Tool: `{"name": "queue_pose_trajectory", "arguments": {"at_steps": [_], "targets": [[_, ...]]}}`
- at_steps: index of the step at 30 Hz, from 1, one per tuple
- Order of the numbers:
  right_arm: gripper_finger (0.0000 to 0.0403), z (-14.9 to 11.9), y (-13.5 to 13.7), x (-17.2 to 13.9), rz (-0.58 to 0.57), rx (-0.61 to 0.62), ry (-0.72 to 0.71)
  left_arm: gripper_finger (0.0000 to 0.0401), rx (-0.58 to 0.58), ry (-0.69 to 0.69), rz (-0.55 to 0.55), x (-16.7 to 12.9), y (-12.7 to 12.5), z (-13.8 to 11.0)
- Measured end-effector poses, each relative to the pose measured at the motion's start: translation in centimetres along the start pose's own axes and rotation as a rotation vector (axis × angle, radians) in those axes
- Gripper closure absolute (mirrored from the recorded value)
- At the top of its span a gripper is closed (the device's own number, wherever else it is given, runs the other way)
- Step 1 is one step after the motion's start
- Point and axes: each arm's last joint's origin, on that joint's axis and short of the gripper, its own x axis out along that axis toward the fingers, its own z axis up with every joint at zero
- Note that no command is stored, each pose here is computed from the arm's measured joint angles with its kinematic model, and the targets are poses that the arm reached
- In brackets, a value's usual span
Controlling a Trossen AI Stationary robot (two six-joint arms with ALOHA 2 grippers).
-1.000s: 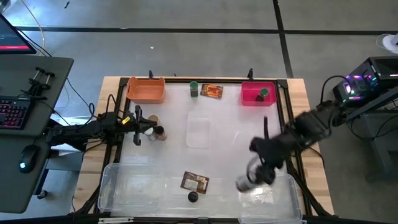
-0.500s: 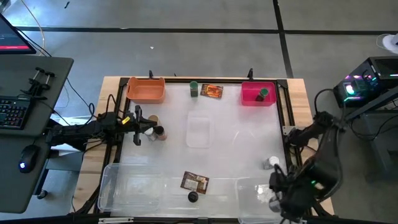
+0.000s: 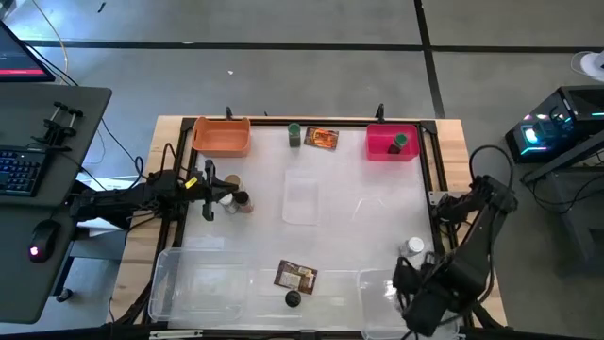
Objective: Sort spices by type
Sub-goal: Put the bottom gold seasoning bottle into the right transparent bin
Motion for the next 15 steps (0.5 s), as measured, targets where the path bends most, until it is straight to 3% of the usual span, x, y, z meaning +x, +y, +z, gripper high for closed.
{"name": "queue_pose_trajectory", "arguments": {"at_steps": [4,8,12,15], "targets": [[0.0130,2.4,-0.3,-5.0,0.131,0.023,-0.354,0.0400,0.000,-0.001,0.000,0.0,0.0,0.0],[0.0130,4.8,-0.4,-8.3,0.193,-0.015,-0.672,0.0400,0.000,0.000,0.000,0.0,0.0,0.0],[0.0130,7.1,-0.7,-9.8,0.060,-0.178,-0.948,0.0400,0.000,0.000,0.000,0.0,0.0,0.0],[0.0130,9.1,-0.7,-9.5,-0.169,-0.381,-1.045,0.0400,0.000,0.000,0.000,0.0,0.0,0.0]]}}
